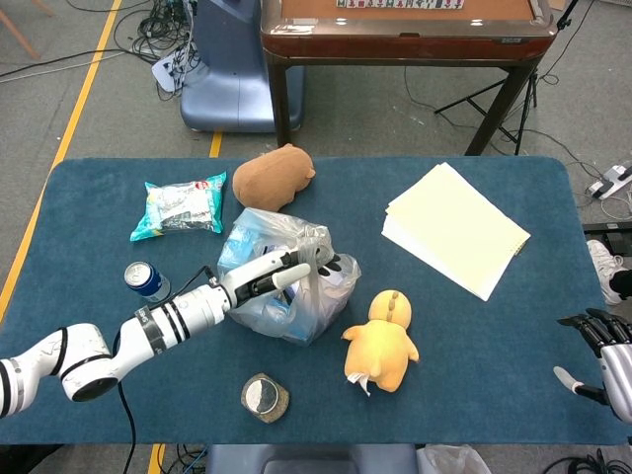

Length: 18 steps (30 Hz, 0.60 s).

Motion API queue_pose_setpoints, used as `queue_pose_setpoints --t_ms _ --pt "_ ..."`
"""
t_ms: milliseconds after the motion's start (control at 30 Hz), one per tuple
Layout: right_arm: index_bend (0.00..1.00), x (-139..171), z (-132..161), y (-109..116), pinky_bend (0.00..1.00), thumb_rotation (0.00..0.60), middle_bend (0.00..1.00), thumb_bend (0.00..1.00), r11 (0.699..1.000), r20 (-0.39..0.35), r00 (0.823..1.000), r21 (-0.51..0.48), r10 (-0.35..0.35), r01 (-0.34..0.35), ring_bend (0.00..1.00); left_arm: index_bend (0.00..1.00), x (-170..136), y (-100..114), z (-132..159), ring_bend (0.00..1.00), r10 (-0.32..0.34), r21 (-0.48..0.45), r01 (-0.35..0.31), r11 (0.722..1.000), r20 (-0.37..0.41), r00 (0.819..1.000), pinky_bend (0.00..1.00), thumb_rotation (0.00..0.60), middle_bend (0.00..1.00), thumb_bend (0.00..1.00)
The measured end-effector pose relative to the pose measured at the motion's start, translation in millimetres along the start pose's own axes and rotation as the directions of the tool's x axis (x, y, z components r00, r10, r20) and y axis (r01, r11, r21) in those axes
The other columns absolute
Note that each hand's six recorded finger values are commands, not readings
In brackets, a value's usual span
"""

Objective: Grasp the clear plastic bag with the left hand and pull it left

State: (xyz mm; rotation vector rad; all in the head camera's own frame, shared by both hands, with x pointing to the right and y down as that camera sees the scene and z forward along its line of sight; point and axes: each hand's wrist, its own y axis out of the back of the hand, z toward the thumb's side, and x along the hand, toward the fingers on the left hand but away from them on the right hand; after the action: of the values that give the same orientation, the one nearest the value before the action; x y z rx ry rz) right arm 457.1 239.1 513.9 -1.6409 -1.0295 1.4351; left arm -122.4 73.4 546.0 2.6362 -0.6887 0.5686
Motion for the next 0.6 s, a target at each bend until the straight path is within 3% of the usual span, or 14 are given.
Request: queue_pose_setpoints --t_ms 467,600 --pt "0.30 1.0 -1.8 0.9 0.21 0.600 0.30 0.15 1.000 0.003 1.000 -0.002 -0.006 0.006 0.16 0.18 -4.9 -6.4 25.7 0.19 -0.045 -0.207 0.056 0.977 0.060 0.997 0.13 0.123 0.22 0.20" --pt "0.30 1.6 -2.8 0.8 0.21 0.600 0.30 0.15 1.000 0.006 1.000 -0.002 -0.005 0.005 0.16 0.20 -2.9 -8.0 28.6 0.21 -0.051 -0.269 0.066 0.961 0.062 0.997 0.23 0.191 0.24 0.20"
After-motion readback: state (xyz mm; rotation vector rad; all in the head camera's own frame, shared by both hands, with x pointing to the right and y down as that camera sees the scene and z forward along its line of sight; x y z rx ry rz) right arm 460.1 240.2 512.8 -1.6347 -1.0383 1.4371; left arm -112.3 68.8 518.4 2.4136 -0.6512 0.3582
